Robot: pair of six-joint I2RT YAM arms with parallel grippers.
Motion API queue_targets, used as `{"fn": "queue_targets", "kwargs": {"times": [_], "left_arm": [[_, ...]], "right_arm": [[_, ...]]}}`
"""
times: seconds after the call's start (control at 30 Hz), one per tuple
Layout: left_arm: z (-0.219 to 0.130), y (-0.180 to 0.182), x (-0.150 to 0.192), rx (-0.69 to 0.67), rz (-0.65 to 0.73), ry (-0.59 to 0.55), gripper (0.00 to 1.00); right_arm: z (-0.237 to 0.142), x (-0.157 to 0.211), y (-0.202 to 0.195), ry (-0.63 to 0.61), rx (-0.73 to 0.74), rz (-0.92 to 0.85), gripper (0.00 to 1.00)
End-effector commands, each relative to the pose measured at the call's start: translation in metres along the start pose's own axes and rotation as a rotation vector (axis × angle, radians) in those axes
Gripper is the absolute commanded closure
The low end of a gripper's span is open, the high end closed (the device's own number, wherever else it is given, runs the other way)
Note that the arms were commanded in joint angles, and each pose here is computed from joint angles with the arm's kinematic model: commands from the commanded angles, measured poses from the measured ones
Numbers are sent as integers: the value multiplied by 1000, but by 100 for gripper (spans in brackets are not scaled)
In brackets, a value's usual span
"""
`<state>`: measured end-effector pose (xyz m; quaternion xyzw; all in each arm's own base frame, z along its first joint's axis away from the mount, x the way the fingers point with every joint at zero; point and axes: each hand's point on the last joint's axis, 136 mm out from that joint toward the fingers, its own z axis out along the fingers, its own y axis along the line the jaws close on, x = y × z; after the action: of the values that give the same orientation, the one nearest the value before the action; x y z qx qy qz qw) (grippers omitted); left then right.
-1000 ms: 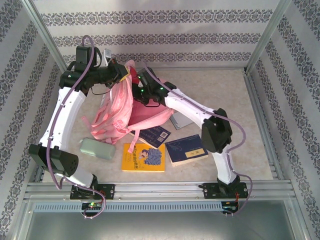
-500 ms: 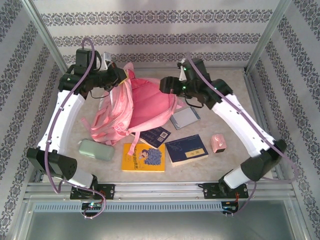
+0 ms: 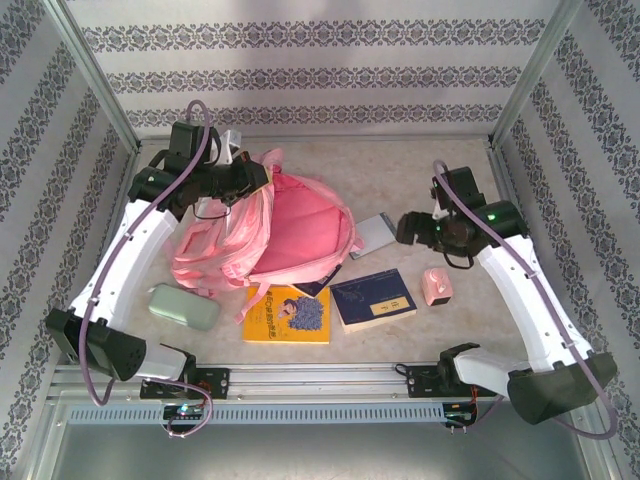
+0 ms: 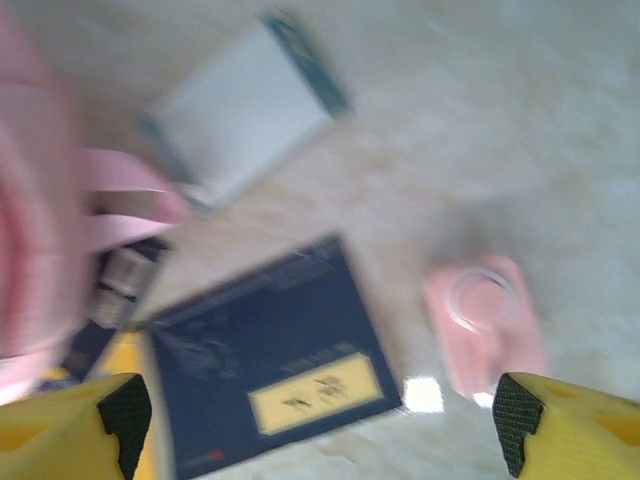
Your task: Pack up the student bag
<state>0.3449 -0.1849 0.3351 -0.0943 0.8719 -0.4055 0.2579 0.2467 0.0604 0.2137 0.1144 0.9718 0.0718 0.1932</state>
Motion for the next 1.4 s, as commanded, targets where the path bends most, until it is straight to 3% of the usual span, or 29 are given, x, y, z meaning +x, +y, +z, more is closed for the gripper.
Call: {"fn": "queue_targets", "kwargs": {"times": [0.0, 0.1, 0.33, 0.9, 1.1, 1.37], "left_arm": [[-14, -36, -2, 109, 94, -54, 100], [-12, -34, 5, 108, 86, -38, 100], [-11, -34, 21, 106, 96, -8, 100], [-10, -42, 38, 137, 100, 32, 100], [-8, -43, 38, 138, 100, 37, 100], [-6, -45, 38, 139, 108, 40, 100]], "right_arm": [[16, 25, -52, 76, 201, 35, 3], [37, 26, -69, 110, 279, 13, 2], [85, 49, -65, 274, 194, 32, 2], [136, 62, -76, 462, 249, 40, 2], [139, 62, -68, 464, 216, 128, 12], [135, 58, -63, 392, 145, 343, 32]]}}
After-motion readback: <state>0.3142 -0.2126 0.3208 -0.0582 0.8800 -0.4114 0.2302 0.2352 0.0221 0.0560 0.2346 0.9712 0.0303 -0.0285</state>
